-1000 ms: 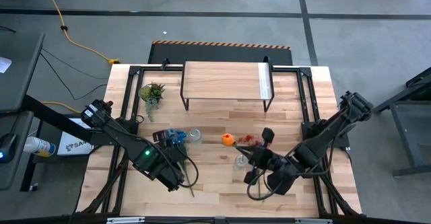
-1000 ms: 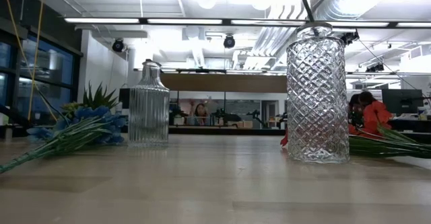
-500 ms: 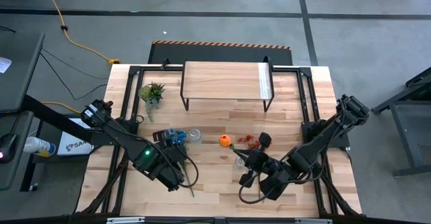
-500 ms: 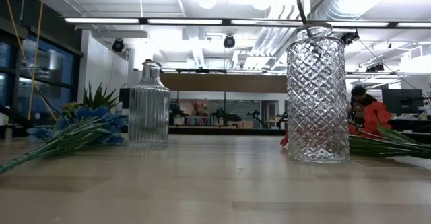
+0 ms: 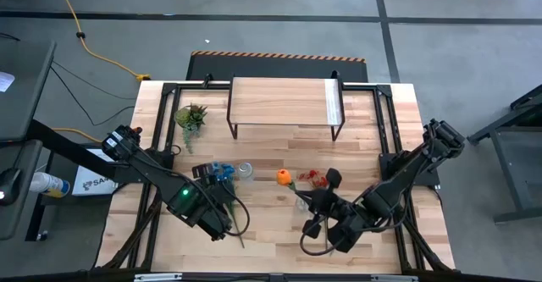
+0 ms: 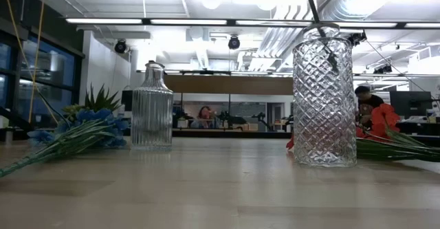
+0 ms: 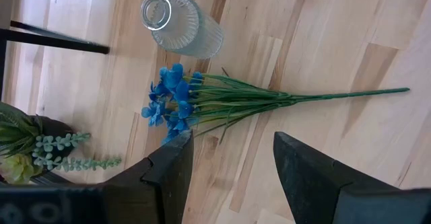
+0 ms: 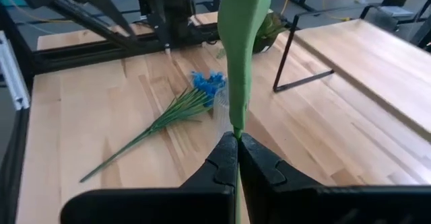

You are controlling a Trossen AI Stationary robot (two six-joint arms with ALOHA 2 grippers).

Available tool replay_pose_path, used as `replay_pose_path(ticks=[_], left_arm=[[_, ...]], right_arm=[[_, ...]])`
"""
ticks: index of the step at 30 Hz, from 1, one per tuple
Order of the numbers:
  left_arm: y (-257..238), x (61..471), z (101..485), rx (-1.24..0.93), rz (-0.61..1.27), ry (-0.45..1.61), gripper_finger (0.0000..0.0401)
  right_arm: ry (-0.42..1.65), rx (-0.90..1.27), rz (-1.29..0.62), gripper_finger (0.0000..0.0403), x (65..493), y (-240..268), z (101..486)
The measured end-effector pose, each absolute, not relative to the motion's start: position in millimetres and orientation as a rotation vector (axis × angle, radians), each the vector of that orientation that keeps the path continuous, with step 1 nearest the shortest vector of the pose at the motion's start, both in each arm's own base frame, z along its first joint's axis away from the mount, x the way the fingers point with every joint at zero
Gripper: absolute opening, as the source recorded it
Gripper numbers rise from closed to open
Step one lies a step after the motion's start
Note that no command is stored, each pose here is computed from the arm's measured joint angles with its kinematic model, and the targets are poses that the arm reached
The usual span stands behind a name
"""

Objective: Pick and place flowers into a vace then onto a shelf
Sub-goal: Put the orange flower into the right transparent vase, then put the blue flowers into the right transparent vase

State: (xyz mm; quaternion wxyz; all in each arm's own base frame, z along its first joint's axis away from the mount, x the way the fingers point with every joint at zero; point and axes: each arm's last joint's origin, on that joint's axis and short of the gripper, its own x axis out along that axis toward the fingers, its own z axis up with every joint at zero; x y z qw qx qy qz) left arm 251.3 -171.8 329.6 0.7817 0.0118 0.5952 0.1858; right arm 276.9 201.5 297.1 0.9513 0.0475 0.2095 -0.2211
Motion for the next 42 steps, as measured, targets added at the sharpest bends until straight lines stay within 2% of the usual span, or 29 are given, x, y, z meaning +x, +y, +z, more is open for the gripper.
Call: replay_pose_path(ticks=[19,35,42], left_arm=[[-171.8,251.4,329.7,0.025,0.401,1.285,0.0237],[-171.8,251.3,329.7,0.025,0.401,1.285,0.0237],[-171.8,251.3,329.7,0.025,0.401,1.285,0.0237]], right_arm=[[0.499,0.176,-0.402,0.0005,275.0,202.3,293.2],[0.543,0.196,-0.355,0.0097,274.8,203.8,292.0],[0.550,0.201,-0.346,0.0109,274.9,204.1,291.9]])
